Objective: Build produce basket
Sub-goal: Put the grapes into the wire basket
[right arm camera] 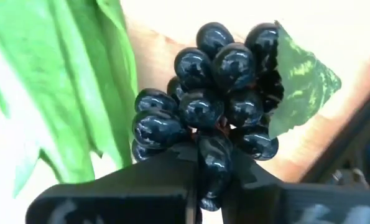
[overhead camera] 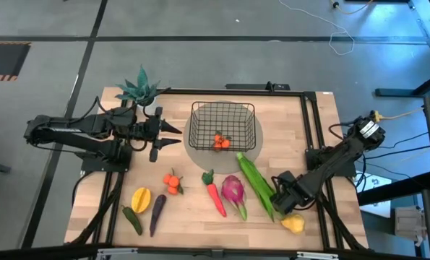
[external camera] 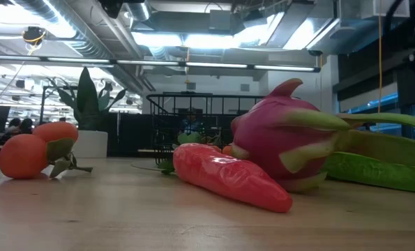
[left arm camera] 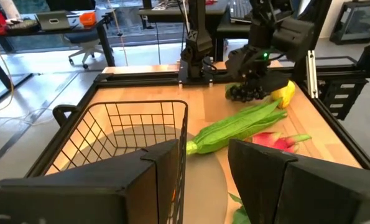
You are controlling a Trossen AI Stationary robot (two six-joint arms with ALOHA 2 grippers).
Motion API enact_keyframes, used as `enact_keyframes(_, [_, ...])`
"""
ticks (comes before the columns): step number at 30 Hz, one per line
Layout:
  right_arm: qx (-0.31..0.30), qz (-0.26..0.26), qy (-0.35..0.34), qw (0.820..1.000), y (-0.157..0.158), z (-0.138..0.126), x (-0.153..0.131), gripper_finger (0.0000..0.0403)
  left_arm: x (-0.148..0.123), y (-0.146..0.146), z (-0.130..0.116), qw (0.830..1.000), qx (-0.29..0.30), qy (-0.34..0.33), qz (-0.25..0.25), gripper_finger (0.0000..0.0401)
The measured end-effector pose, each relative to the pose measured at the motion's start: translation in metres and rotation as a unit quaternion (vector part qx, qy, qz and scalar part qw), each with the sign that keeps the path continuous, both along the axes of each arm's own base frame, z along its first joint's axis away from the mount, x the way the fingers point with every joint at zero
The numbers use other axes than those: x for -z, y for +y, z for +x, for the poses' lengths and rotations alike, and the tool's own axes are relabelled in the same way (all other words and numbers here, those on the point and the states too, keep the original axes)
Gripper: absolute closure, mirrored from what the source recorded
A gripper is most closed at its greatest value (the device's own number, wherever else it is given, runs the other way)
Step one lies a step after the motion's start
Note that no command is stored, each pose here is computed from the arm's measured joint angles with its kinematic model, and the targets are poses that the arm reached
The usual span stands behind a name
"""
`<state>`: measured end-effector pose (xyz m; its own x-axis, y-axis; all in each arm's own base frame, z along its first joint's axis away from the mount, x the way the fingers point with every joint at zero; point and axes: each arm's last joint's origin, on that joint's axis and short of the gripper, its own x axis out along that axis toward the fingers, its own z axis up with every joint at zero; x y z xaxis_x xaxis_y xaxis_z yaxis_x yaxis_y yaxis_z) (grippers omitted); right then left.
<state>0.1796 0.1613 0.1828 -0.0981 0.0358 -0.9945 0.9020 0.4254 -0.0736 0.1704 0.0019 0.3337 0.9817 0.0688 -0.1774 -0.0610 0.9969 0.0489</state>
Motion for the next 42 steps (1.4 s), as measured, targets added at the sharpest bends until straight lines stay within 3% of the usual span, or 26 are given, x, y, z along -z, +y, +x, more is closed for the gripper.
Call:
enact_keyframes(5, [-0.03, -0.02, -0.039, 0.999, 0.005, 0.012, -0.033, 0.039, 0.0, 0.0, 0.0, 1.0, 0.0, 0.0, 0.0, 0.027])
enact_keyframes(9, [-0.068, -0.079, -0.137, 0.985, 0.002, 0.033, -0.066, 0.0391, 0.0, 0.0, 0.0, 1.0, 0.0, 0.0, 0.0, 0.027])
enact_keyframes(14, [-0.151, -0.196, -0.269, 0.931, -0.015, 0.067, -0.102, 0.0391, 0.0, 0.0, 0.0, 1.0, 0.0, -0.001, 0.0, 0.027])
enact_keyframes(20, [-0.236, -0.332, -0.307, 0.86, -0.064, 0.112, -0.125, 0.0391, -0.001, 0.0, 0.0, 1.0, 0.0, -0.003, 0.0, 0.027])
enact_keyframes(25, [-0.265, -0.347, -0.344, 0.832, -0.124, 0.15, -0.134, 0.0391, -0.001, 0.0, 0.0, 1.0, 0.0, -0.003, 0.0, 0.027])
enact_keyframes(29, [-0.279, -0.312, -0.362, 0.833, -0.168, 0.172, -0.123, 0.0391, -0.001, 0.0, 0.0, 1.0, 0.0, -0.003, 0.0, 0.027])
enact_keyframes(33, [-0.275, -0.26, -0.332, 0.864, -0.199, 0.186, -0.092, 0.0391, -0.001, 0.0, 0.0, 1.0, 0.0, -0.003, 0.0, 0.027])
enact_keyframes(36, [-0.265, -0.25, -0.296, 0.883, -0.216, 0.192, -0.069, 0.0391, -0.001, 0.0, 0.0, 1.0, 0.0, -0.003, 0.0, 0.027])
enact_keyframes(42, [-0.258, -0.2, -0.28, 0.903, -0.23, 0.197, -0.046, 0.0362, 0.0, 0.0, 0.0, 1.0, 0.0, -0.003, 0.0, 0.027])
